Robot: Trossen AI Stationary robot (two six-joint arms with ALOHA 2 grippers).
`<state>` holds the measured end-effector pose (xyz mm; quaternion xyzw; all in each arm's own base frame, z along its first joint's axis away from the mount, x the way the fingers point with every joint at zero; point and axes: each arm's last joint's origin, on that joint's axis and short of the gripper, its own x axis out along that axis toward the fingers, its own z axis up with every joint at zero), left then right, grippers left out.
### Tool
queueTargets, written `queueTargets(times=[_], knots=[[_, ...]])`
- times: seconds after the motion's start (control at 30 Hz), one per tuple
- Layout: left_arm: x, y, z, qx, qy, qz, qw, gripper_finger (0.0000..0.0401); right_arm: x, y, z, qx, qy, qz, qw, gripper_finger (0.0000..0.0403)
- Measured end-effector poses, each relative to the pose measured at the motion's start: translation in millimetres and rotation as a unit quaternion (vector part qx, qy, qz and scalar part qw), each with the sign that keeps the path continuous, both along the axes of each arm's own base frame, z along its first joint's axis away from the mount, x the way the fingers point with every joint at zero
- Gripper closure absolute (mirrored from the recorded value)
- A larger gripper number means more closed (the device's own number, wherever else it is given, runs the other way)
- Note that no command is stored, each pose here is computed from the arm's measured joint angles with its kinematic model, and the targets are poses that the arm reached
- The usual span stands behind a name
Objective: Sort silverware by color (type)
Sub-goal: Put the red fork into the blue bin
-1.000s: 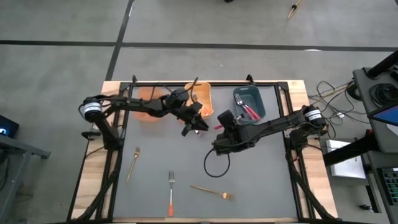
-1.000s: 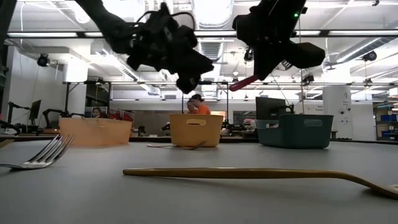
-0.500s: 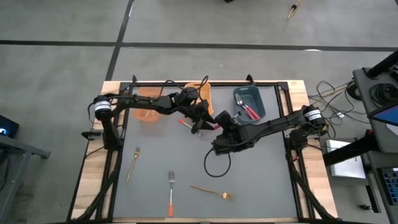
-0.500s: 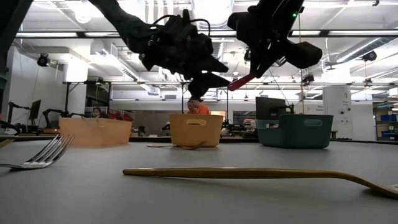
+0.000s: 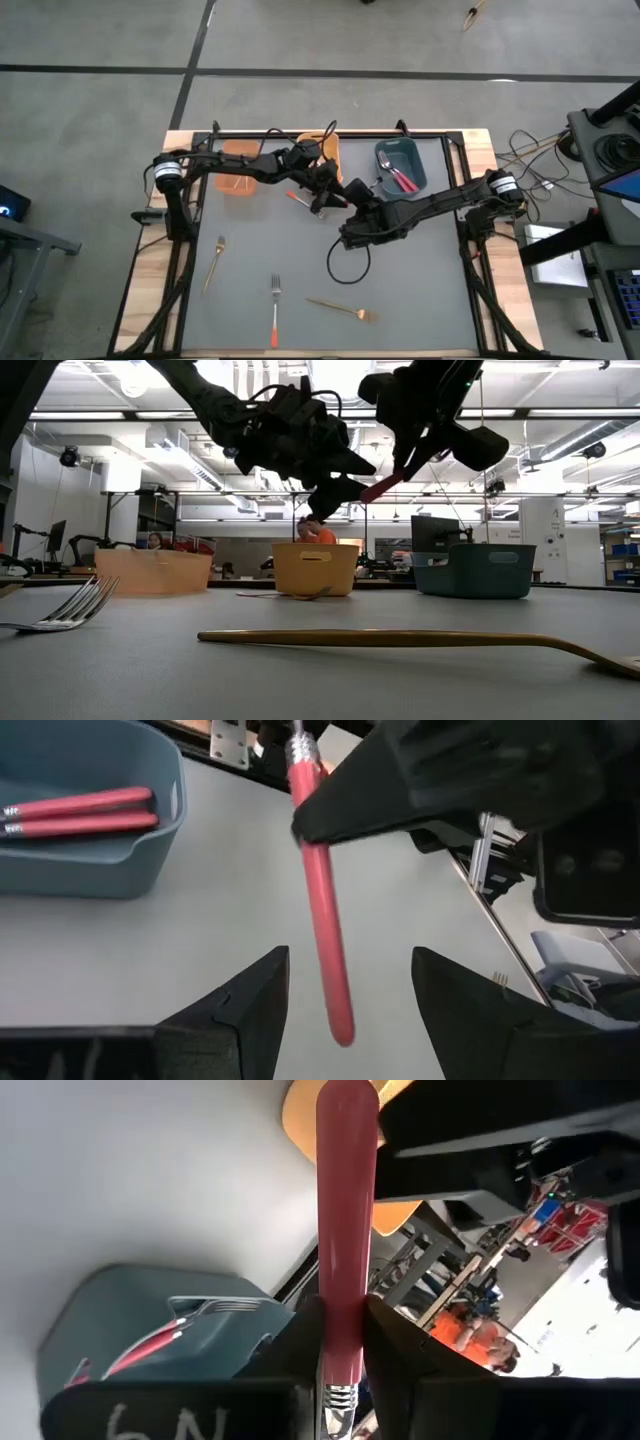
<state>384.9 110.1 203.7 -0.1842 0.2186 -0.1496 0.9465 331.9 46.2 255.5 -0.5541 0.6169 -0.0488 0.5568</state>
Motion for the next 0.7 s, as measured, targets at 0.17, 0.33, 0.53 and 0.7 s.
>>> queueTargets(times=[0.17,0.33,0.53,0.7], knots=[[0.0,-0.1,-0.3,-0.005,0.003,0.003,1.000,0.0209,3.8,-0.6,2.2,-0.036,-0.010,0.010,0.999,0.0366],[1.0,0.4,1.3,-0.002,-0.008,0.004,1.000,0.0213,8.4,-0.8,3.7,-0.054,-0.003,0.034,0.998,0.0366],[0.3,0.0,-0.3,-0.005,0.000,0.004,1.000,0.0288,9.3,-0.6,3.9,-0.056,0.002,0.042,0.998,0.0366],[0.3,0.7,-0.5,0.000,0.000,0.010,1.000,0.0383,9.1,-0.4,3.9,-0.054,-0.003,0.038,0.998,0.0355]])
